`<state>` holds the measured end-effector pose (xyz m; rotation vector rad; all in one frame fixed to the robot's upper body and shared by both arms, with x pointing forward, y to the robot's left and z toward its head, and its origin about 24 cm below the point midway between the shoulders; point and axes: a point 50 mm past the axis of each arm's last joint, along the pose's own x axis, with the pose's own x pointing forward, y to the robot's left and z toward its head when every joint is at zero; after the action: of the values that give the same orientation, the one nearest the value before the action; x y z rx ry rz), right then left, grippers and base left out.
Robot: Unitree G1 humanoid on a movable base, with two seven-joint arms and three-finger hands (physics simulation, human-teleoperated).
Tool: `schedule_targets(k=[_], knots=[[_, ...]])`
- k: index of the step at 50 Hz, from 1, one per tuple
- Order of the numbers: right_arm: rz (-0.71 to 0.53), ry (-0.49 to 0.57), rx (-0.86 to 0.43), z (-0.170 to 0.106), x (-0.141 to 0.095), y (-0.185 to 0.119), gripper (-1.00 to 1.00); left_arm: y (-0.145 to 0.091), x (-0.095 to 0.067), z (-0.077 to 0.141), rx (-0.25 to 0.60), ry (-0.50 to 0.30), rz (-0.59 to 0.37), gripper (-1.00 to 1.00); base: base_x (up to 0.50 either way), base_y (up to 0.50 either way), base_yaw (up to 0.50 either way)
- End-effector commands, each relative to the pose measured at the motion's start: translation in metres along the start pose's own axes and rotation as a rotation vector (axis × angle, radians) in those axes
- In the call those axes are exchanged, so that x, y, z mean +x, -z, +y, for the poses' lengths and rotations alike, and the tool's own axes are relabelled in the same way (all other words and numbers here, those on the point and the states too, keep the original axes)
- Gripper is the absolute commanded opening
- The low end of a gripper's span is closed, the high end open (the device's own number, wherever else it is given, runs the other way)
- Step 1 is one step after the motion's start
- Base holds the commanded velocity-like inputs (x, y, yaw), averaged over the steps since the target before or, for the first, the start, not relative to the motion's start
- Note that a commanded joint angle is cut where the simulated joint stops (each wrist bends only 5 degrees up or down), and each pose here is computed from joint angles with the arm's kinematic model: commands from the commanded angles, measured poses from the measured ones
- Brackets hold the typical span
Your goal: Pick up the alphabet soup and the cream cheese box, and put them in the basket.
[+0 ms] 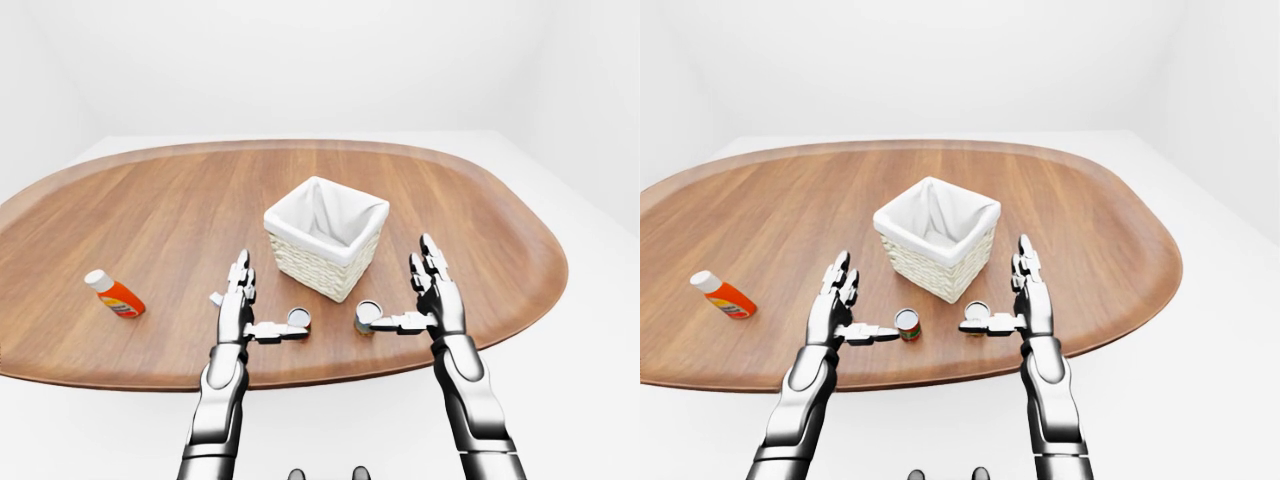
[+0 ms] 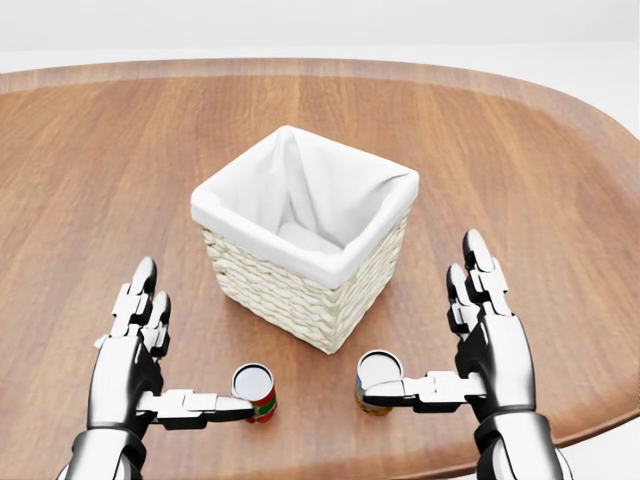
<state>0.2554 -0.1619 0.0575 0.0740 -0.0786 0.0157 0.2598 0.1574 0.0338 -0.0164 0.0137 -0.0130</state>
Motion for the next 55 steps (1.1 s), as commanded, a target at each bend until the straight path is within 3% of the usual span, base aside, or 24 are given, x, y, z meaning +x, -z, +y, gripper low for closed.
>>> schedule_targets(k=[1,12,26,29,31,36,37,39,42,55], knots=[[0.013,-0.012,-0.020,0.002,0.000,0.003,1.00,0.001,0.000,0.000,0.001,0.001,-0.001,1.00,0.00,0.00,0.00],[-0.003,-0.015,-0.070,0.003,-0.001,0.004,1.00,0.000,0.000,0.001,0.000,-0.002,-0.005,1.00,0.04,0.00,0.00],[-0.016,0.006,-0.114,-0.001,-0.002,0.003,1.00,-0.002,-0.001,0.005,0.010,-0.014,-0.007,1.00,0.50,0.00,0.00],[-0.023,0.008,-0.132,-0.001,-0.003,0.003,1.00,-0.009,-0.004,0.012,0.050,-0.048,-0.019,1.00,0.50,0.00,0.00],[-0.025,0.008,-0.132,-0.002,-0.004,0.001,1.00,-0.013,-0.010,0.020,0.130,-0.074,-0.053,1.00,0.50,0.00,0.00],[-0.019,0.016,-0.160,-0.003,-0.007,0.002,1.00,-0.008,-0.021,0.036,0.170,-0.121,-0.021,1.00,0.50,0.00,0.00],[-0.022,0.015,-0.171,-0.003,-0.009,0.000,1.00,-0.003,-0.024,0.040,0.204,-0.138,-0.009,1.00,0.00,0.00,0.00],[-0.012,0.021,-0.189,-0.004,-0.012,-0.001,1.00,-0.004,-0.026,0.043,0.188,-0.140,-0.007,1.00,0.00,0.00,0.00],[0.016,-0.005,-0.266,-0.007,-0.033,-0.007,1.00,-0.004,-0.030,0.051,0.255,-0.182,0.002,1.00,0.00,0.00,0.00],[-0.009,-0.018,-0.409,-0.011,-0.062,-0.017,1.00,-0.001,-0.044,0.058,0.271,-0.191,0.014,1.00,0.00,0.00,0.00]])
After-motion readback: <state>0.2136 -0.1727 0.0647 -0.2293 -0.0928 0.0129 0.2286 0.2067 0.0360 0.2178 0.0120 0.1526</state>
